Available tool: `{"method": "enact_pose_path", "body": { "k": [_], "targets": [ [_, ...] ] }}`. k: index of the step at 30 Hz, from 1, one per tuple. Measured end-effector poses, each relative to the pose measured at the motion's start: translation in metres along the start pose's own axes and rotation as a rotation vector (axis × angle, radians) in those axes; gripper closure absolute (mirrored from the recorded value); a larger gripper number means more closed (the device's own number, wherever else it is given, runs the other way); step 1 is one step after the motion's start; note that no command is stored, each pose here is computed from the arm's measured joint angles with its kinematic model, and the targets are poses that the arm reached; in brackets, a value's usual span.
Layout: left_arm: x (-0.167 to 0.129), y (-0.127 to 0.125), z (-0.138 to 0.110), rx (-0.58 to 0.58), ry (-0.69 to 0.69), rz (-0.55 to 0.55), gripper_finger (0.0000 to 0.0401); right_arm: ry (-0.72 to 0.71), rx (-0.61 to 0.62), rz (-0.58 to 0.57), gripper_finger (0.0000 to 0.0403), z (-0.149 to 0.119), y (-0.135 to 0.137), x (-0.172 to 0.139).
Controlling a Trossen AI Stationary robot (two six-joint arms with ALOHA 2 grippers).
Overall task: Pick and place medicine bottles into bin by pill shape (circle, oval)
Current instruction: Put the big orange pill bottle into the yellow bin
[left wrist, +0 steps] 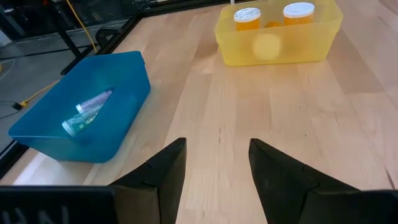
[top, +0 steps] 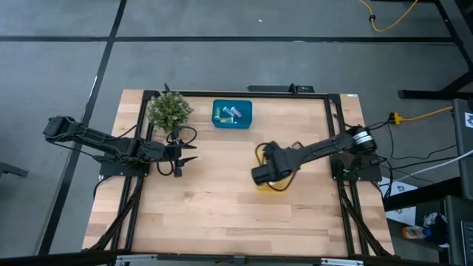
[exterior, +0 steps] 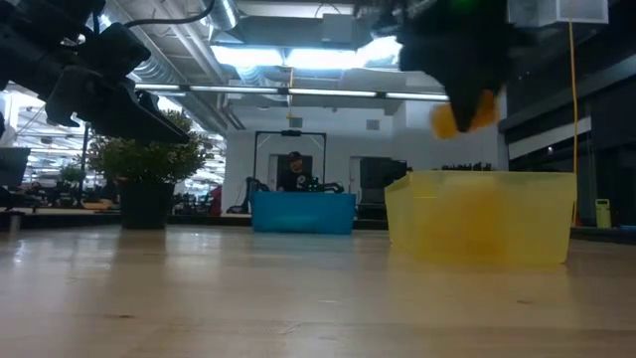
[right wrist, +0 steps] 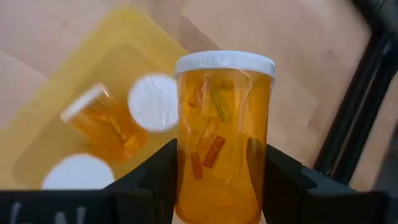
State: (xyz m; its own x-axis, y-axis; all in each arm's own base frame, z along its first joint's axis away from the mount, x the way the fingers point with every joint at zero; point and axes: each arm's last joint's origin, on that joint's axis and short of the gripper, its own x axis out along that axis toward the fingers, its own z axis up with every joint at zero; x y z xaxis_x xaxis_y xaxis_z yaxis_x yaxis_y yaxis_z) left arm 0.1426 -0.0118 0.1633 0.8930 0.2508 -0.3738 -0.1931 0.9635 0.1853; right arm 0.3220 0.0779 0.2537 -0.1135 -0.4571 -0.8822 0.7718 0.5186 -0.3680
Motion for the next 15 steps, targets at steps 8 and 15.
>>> {"method": "enact_pose_path", "body": {
  "k": [8,15],
  "targets": [
    [0.000,0.000,0.000,0.000,0.000,0.000,0.0232,0.037,0.227,0.092,0.0224,-0.037,-0.011,0.015],
    [0.000,0.000,0.000,0.000,0.000,0.000,0.0232,0.016,0.275,0.201,0.0222,-0.043,-0.001,0.017]
  ]
}}
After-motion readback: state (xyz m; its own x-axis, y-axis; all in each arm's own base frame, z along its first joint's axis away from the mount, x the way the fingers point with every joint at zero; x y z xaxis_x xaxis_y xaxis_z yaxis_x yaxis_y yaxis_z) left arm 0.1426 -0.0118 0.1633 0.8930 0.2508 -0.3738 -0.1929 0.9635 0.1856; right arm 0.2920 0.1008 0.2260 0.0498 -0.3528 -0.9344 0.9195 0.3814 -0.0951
